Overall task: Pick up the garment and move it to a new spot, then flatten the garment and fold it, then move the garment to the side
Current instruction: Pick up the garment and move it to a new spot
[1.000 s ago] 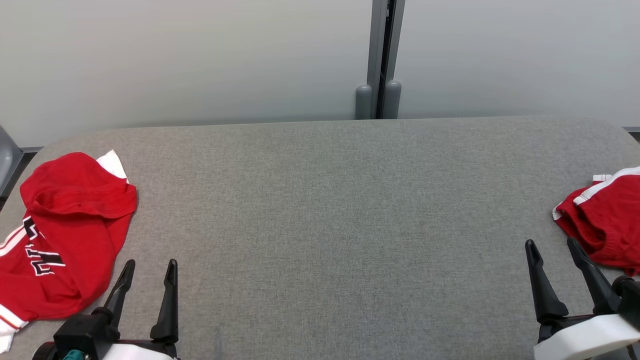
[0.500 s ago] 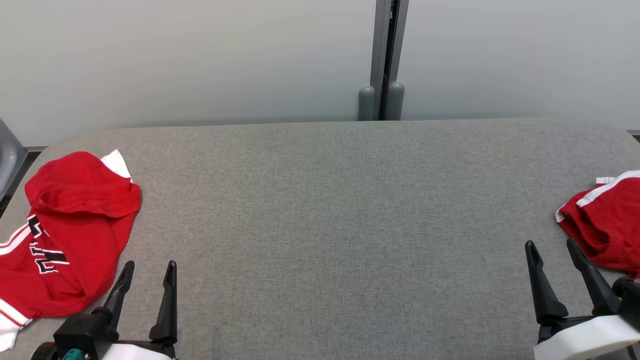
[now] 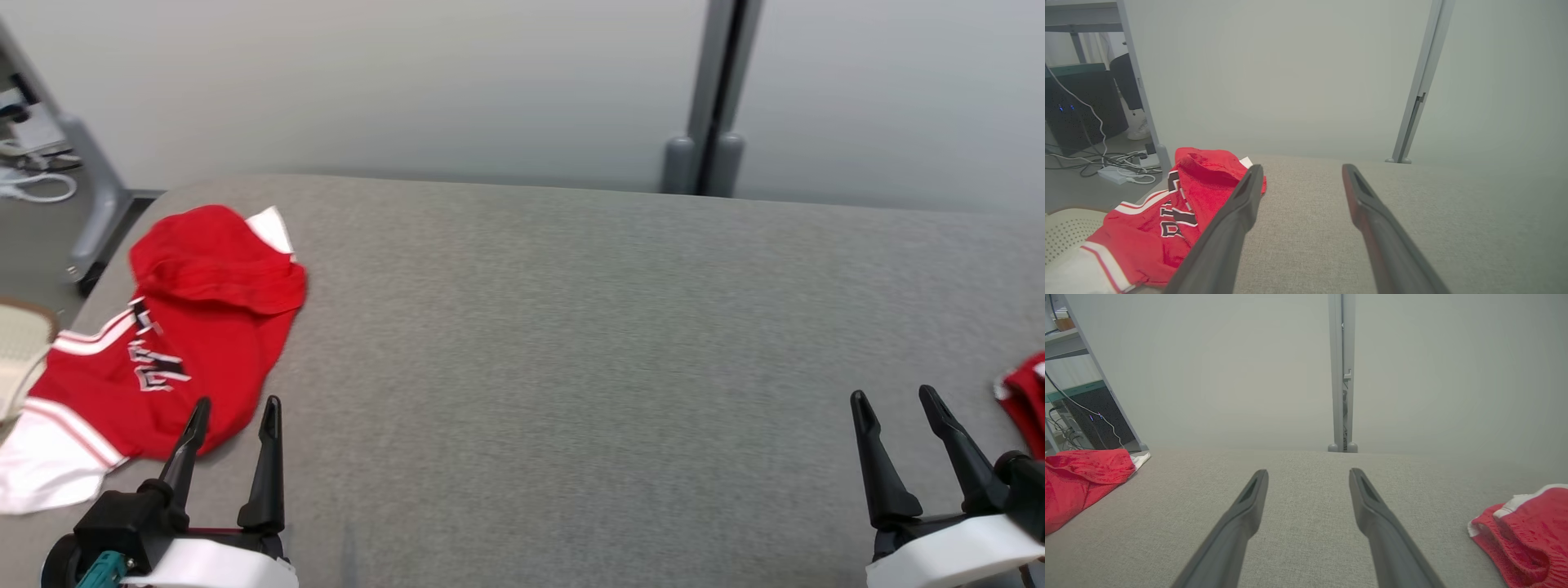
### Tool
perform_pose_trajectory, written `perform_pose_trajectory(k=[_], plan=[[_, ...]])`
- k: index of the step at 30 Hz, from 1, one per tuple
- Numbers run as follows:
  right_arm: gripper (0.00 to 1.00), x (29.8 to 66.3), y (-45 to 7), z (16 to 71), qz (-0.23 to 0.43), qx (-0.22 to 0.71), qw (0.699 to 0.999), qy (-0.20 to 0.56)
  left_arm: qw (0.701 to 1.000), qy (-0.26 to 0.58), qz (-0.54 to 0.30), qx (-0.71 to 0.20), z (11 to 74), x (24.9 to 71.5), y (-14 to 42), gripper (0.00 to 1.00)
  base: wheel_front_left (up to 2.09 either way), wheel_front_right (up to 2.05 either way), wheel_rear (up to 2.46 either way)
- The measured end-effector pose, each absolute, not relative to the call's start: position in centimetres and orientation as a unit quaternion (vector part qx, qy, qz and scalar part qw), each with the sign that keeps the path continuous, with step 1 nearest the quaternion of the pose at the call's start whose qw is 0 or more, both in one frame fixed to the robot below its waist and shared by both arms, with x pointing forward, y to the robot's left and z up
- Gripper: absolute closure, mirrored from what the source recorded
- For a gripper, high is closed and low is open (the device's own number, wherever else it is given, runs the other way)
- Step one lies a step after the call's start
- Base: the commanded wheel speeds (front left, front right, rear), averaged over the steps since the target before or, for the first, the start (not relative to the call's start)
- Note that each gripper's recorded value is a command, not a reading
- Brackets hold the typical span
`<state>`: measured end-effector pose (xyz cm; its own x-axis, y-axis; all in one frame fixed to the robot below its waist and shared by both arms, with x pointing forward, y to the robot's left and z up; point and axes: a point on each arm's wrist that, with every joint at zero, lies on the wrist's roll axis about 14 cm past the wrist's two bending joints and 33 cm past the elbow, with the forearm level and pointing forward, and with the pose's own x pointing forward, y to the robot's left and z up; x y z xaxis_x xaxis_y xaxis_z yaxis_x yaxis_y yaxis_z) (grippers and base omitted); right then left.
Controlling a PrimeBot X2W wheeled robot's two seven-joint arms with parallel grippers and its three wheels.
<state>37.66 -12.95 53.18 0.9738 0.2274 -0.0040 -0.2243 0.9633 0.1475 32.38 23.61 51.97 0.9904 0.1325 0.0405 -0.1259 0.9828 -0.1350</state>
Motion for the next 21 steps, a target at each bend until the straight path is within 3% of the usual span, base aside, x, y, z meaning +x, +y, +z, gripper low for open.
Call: perform_pose_trajectory(k=[21], plan=[[0.00,39.6,2.7,53.5,0.332,0.072,0.940,0.028,0.962,-0.060,0.258,-0.057,52.7,22.3,33.2,0.00,0.00,0.00,0.00]])
